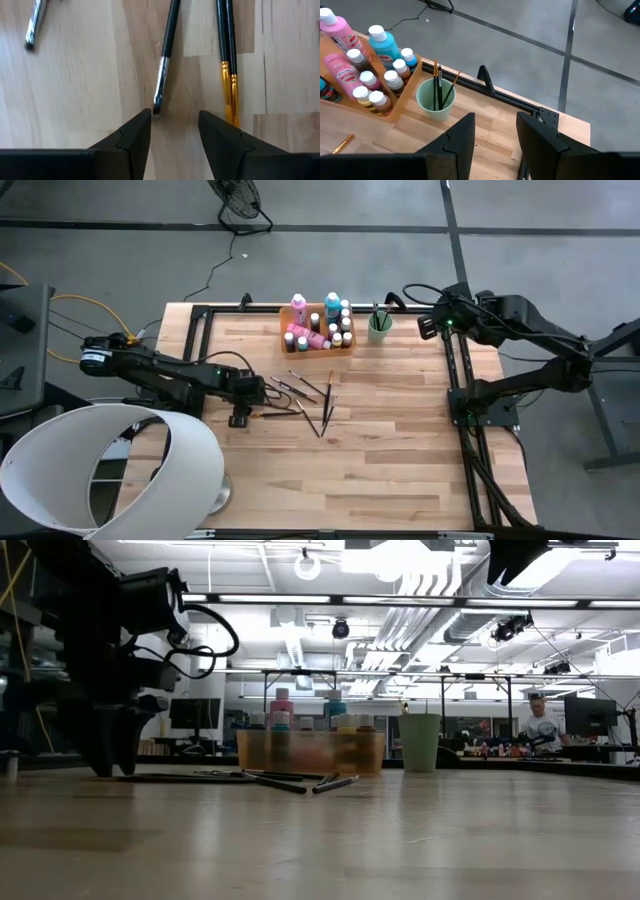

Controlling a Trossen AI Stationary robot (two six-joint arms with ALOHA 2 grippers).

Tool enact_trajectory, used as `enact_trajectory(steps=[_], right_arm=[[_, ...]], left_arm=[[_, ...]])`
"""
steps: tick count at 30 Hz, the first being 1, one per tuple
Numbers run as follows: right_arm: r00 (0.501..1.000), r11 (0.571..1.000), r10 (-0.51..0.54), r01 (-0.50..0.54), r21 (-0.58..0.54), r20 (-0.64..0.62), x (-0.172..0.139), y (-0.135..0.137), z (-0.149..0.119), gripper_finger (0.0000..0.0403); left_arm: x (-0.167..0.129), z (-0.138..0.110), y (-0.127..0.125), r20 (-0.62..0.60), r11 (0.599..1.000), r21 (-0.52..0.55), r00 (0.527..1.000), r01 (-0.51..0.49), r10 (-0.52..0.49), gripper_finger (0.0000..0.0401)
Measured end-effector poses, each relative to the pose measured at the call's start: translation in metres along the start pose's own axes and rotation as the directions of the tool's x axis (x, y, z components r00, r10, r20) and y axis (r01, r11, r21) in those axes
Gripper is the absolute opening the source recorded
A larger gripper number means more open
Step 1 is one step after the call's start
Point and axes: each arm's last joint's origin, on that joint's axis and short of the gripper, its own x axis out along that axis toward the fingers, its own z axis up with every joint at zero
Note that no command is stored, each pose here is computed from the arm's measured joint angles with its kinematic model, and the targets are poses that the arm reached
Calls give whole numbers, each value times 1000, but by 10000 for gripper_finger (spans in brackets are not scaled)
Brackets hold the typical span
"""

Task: Pick & Place Paint Supplies
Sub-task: Put the silver paint brush into the green cup

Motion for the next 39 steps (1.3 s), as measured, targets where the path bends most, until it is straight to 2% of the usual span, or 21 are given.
enact_trajectory(steps=[2,7,12,19,23,39], right_arm=[[1000,1000,0,0,0,-1,0,0,0,139],[1000,1000,5,-5,0,-5,0,0,0,139],[1000,1000,11,-11,0,-11,0,0,0,139],[1000,1000,21,-21,0,-19,0,1,-1,139],[1000,1000,21,-21,0,-19,0,1,-1,139],[1000,1000,19,-19,0,-18,0,1,-1,139]], left_arm=[[0,1,3,10,1000,16,1000,-5,5,161],[2,0,18,28,999,-44,999,16,-14,161],[5,-2,27,22,996,-34,997,80,-79,161],[13,-4,23,-36,990,84,993,113,-110,161],[14,-6,22,-62,988,92,991,126,-121,159],[14,-10,21,-107,987,55,984,151,-144,76]])
